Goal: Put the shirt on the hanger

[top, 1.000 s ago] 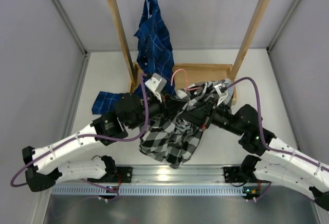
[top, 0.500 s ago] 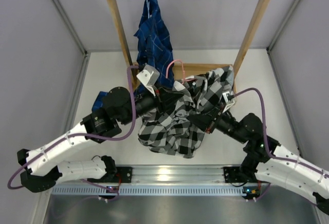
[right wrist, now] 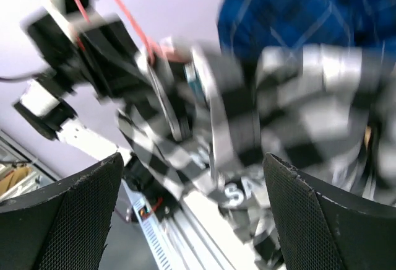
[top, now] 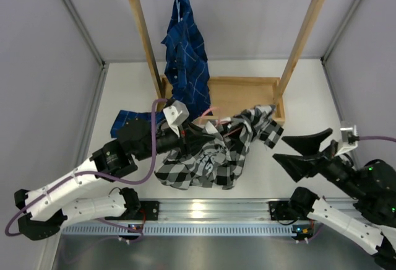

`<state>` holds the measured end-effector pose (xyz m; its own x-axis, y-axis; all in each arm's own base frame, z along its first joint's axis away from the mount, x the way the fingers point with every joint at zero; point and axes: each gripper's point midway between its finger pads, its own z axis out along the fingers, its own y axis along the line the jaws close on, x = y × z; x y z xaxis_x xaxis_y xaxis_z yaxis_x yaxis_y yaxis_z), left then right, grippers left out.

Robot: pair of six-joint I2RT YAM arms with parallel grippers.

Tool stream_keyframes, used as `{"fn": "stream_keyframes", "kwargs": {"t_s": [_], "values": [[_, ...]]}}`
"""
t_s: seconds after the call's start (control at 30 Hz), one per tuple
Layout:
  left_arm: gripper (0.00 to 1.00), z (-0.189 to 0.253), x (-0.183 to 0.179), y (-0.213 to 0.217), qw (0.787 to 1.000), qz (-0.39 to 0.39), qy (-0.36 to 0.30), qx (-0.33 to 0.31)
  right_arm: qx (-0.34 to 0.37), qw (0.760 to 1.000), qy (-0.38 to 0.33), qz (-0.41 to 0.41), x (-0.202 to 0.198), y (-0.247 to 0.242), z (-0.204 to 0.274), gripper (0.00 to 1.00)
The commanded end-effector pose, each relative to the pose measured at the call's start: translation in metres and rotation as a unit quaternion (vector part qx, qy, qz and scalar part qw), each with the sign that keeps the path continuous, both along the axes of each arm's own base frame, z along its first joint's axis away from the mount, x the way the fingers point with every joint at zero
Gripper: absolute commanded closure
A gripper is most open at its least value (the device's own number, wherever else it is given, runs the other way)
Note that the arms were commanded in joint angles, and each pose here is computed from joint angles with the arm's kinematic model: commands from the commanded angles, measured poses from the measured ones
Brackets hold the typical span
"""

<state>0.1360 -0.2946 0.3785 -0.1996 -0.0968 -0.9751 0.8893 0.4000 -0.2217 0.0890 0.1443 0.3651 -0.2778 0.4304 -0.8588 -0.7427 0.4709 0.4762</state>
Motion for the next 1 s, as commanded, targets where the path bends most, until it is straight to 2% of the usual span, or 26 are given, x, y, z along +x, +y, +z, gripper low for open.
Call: {"fn": "stream_keyframes", "kwargs": {"t_s": [0.0, 0.03, 0.17, 0.3, 0.53, 0.6, 0.63, 0.67, 0.77, 0.8, 0.87, 0.9, 0.97], "values": [[1.0, 0.0, -0.056, -0.02, 0.984, -0.178, -0.029, -0.009, -0.089, 0.996, -0.025, 0.008, -0.006, -0.007, -0.01, 0.11], [1.0, -0.009, -0.067, -0.025, 0.976, -0.217, -0.022, 0.001, -0.116, 0.992, -0.039, 0.018, -0.004, -0.001, -0.01, 0.11], [1.0, -0.02, -0.069, -0.039, 0.969, -0.247, -0.008, 0.018, -0.152, 0.978, -0.085, 0.112, -0.02, 0.03, 0.011, 0.15], [1.0, -0.017, -0.077, -0.048, 0.959, -0.285, 0.0, 0.014, -0.152, 0.952, -0.132, 0.229, -0.045, 0.062, 0.034, 0.25], [1.0, -0.022, -0.088, -0.061, 0.94, -0.339, 0.018, 0.014, -0.156, 0.939, -0.145, 0.269, -0.036, 0.095, 0.028, 0.32], [1.0, -0.023, -0.089, -0.063, 0.938, -0.344, 0.025, 0.014, -0.151, 0.938, -0.154, 0.271, -0.034, 0.099, 0.029, 0.37], [1.0, -0.024, -0.088, -0.066, 0.937, -0.347, 0.028, 0.015, -0.15, 0.937, -0.151, 0.276, -0.034, 0.102, 0.026, 0.44], [1.0, -0.025, -0.088, -0.067, 0.938, -0.346, 0.029, 0.017, -0.143, 0.937, -0.158, 0.276, -0.034, 0.104, 0.029, 0.65], [1.0, -0.02, -0.084, -0.067, 0.942, -0.333, 0.025, 0.012, -0.14, 0.936, -0.156, 0.282, -0.035, 0.106, 0.025, 0.96], [1.0, -0.017, -0.083, -0.066, 0.944, -0.328, 0.021, 0.009, -0.142, 0.937, -0.154, 0.281, -0.034, 0.107, 0.022, 1.0], [1.0, -0.009, -0.08, -0.064, 0.949, -0.316, 0.01, 0.002, -0.14, 0.94, -0.155, 0.271, -0.032, 0.105, 0.023, 1.0], [0.97, -0.008, -0.077, -0.064, 0.952, -0.307, 0.01, 0.004, -0.137, 0.945, -0.151, 0.254, -0.027, 0.103, 0.026, 1.0], [0.65, 0.005, -0.061, -0.063, 0.966, -0.258, -0.008, 0.001, -0.133, 0.951, -0.15, 0.235, -0.023, 0.1, 0.031, 1.0]]}}
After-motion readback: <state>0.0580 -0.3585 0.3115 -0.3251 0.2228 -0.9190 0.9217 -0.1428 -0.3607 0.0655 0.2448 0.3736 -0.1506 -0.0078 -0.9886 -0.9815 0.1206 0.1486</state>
